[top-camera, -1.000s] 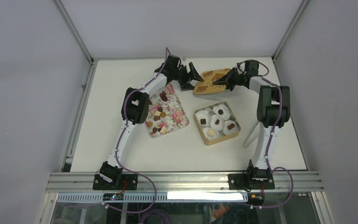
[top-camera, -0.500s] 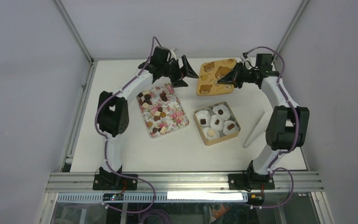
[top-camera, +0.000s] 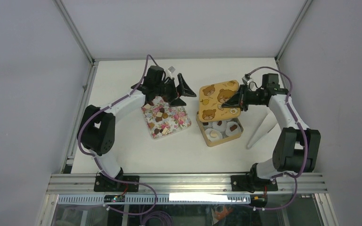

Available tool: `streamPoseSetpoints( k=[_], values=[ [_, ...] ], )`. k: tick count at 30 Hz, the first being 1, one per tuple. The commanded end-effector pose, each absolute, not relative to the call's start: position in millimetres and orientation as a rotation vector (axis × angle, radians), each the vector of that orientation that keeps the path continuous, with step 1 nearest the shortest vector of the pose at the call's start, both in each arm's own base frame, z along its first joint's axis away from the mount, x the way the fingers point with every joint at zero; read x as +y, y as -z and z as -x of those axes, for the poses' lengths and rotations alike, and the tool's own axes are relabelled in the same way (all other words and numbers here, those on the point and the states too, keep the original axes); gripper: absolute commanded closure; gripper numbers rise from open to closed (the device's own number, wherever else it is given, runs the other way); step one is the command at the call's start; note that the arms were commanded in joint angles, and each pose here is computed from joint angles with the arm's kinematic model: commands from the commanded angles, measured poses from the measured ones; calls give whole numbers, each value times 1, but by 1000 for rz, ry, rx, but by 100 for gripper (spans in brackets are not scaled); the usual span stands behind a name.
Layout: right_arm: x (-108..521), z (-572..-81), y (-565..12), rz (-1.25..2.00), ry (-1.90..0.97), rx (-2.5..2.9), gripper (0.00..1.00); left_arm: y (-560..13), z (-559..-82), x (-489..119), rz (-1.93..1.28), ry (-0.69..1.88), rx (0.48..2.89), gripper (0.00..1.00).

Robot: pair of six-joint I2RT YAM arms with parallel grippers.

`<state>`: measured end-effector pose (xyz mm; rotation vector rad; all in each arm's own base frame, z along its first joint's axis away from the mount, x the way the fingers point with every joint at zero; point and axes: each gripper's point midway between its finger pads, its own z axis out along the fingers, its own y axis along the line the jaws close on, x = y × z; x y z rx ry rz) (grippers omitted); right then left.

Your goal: Pack the chocolate

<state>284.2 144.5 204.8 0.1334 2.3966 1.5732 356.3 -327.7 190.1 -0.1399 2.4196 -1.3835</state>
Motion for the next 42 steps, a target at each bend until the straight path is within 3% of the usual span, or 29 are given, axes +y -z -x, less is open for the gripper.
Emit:
streamPoseSetpoints(
  k=[1,24,42],
  values=[
    [150,-271,-211,-57,-1627,2388,100,-192,-333,-349,91,1507,2370,5],
    [148,-268,-152,-34,-1543,2661,100,-116,-315,-366,104,1493,2512,8],
    [136,-260,-130,-86,-1388,2791,100,-90,-284,-400,32,1521,2620,20]
  ],
)
